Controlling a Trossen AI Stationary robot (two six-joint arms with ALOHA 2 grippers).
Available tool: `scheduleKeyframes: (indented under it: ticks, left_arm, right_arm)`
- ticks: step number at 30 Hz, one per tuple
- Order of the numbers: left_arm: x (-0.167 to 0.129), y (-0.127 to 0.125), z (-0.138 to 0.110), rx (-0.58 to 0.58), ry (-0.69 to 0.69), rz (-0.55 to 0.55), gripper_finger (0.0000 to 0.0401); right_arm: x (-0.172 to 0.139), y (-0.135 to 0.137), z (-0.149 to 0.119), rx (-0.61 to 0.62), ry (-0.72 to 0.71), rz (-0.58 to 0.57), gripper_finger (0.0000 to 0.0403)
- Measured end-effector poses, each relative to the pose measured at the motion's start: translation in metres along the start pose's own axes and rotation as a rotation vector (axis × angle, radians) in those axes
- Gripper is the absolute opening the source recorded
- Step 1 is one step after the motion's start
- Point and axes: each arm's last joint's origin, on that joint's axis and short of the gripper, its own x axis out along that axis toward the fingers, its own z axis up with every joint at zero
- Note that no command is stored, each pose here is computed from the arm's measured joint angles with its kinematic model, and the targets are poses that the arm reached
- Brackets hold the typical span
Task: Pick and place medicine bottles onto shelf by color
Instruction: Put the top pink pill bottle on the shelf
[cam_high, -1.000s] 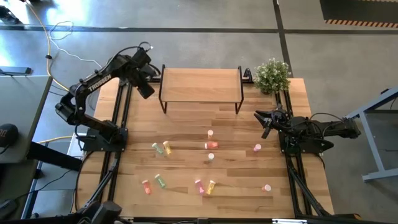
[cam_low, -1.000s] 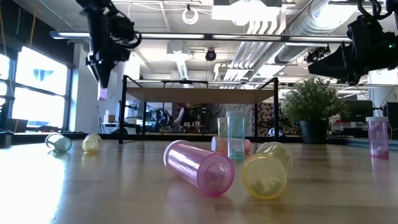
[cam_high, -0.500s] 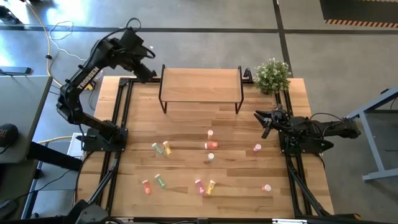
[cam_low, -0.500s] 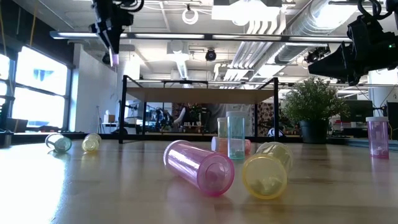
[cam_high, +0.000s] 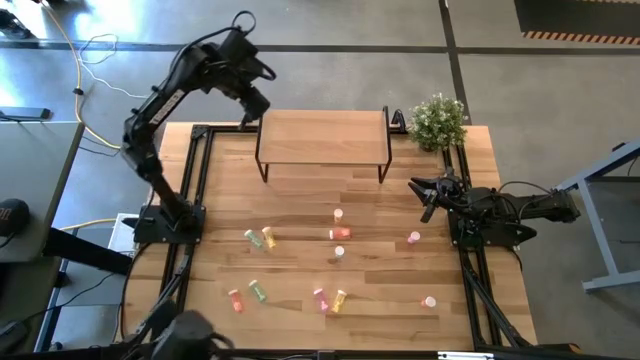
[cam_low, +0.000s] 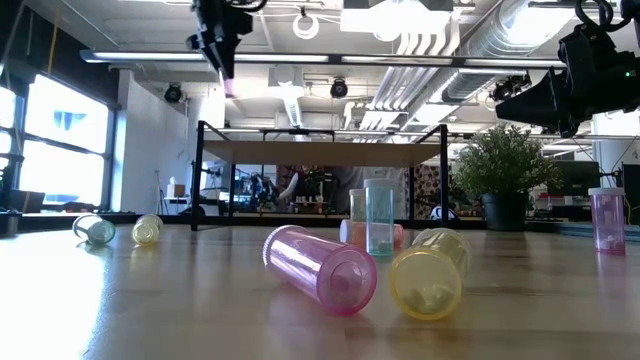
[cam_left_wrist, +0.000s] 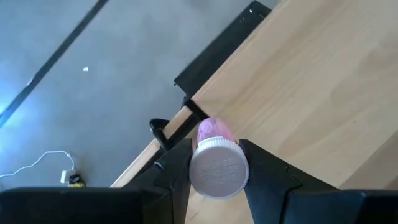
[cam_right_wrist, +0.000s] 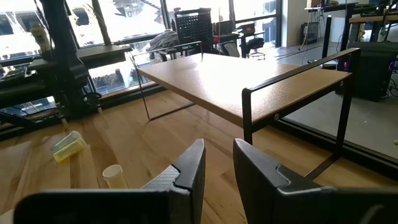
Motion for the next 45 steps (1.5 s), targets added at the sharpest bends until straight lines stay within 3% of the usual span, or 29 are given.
scheduleKeyframes:
  ticks: [13, 23, 39, 45]
  left_arm:
    - [0.050, -0.023, 0.035, 0.063, 0.094, -0.112, 0.0115]
    - [0.086, -0.032, 0.043, 0.060, 0.179, -0.125, 0.0115]
    - [0.116, -0.036, 0.044, 0.041, 0.275, -0.135, 0.0115]
    - [0.121, -0.036, 0.041, 0.038, 0.296, -0.116, 0.0115]
  right_arm:
    - [0.000, 0.000, 0.000, 0.000, 0.000, 0.000, 0.0073]
    - [0.000, 0.000, 0.000, 0.000, 0.000, 0.000, 0.0073]
    - [0.000, 0.000, 0.000, 0.001, -0.001, 0.000, 0.0073]
    - [0.000, 0.000, 0.000, 0.098, 0.000, 0.000, 0.0073]
